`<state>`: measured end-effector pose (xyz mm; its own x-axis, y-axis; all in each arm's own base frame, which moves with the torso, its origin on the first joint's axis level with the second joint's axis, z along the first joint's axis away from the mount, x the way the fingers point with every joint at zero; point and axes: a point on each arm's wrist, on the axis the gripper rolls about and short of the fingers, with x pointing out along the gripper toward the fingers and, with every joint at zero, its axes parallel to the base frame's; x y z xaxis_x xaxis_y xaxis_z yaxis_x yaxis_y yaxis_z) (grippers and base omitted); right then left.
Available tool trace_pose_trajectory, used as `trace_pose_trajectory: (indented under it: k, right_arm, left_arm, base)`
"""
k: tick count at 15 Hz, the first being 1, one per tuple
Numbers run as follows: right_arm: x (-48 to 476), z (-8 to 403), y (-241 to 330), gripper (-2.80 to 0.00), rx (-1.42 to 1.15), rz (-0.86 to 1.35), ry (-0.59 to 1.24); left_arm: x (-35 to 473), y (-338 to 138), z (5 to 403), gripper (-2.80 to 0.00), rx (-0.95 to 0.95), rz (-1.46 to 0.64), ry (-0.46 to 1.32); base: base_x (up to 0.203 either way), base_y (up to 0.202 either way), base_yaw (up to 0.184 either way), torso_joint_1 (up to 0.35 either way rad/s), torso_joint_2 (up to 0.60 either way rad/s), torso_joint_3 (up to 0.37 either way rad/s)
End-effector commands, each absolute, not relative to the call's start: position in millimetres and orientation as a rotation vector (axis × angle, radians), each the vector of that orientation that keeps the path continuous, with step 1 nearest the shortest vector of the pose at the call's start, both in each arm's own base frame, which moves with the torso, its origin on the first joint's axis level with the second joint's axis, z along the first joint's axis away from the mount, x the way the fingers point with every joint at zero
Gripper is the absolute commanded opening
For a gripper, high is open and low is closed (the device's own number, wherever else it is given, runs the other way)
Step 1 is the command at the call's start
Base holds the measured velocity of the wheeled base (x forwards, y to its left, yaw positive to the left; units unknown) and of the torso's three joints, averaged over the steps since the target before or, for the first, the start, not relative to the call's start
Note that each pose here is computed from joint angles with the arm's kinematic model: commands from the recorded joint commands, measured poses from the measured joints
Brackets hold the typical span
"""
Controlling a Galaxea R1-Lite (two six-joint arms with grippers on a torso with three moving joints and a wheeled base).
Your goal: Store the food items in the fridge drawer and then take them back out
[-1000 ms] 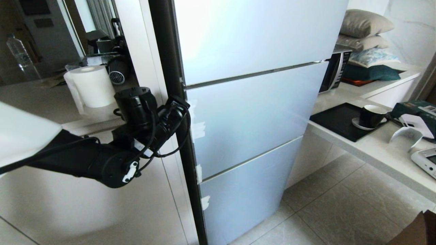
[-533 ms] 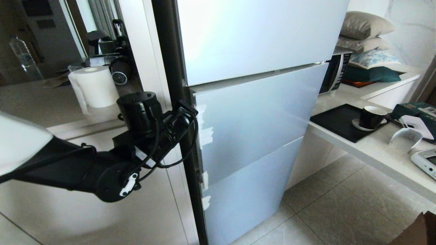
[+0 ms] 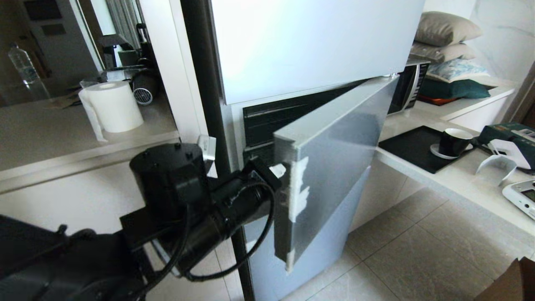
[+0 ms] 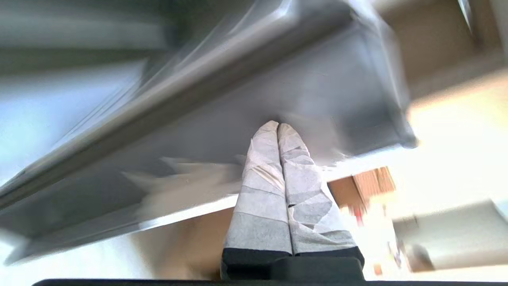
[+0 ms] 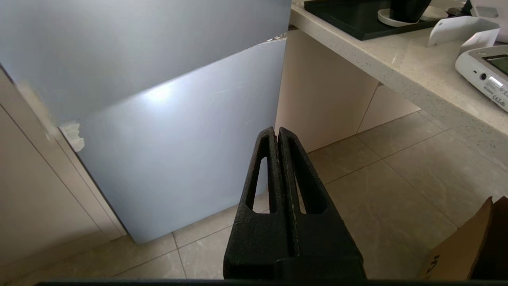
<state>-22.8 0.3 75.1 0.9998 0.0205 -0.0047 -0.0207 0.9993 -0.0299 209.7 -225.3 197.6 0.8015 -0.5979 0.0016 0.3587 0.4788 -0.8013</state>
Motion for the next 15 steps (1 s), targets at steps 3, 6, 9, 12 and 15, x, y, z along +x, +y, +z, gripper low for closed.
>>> trace_pose_trajectory:
  k: [3, 6, 9, 12, 15]
  right_arm:
    - [-22.9, 75.0, 0.3, -2.80, -0.031, 0.020, 0.003]
    - [-22.9, 75.0, 0.3, -2.80, -0.031, 0.021, 0.004]
    - [-22.8, 75.0, 0.3, -2.80, -0.031, 0.021, 0.004]
    - [-22.9, 75.0, 0.3, -2.80, -0.031, 0.020, 0.003]
    - [-22.9, 75.0, 0.3, -2.80, -0.031, 0.022, 0.003]
  left_arm:
    - [153.5, -187.3, 211.2, -2.80, -0.923, -0.733, 0.332]
    - [126.3, -150.6, 232.6, -2.80, -0.942, -0.763, 0.273]
    - [97.8, -114.4, 277.1, -2.80, -0.858, -0.769, 0.215]
    - [71.0, -73.0, 305.3, -2.80, -0.509, -0.698, 0.126]
    - [76.3, -45.4, 286.1, -2.80, -0.175, -0.375, 0.103]
  base:
    - [0.000, 0.000, 0.000, 0.000, 0.00, 0.000]
    - [0.000, 0.000, 0.000, 0.000, 0.00, 0.000]
    - [0.000, 0.000, 0.000, 0.000, 0.00, 0.000]
    - [0.000, 0.000, 0.000, 0.000, 0.00, 0.000]
    - [0.000, 0.000, 0.000, 0.000, 0.00, 0.000]
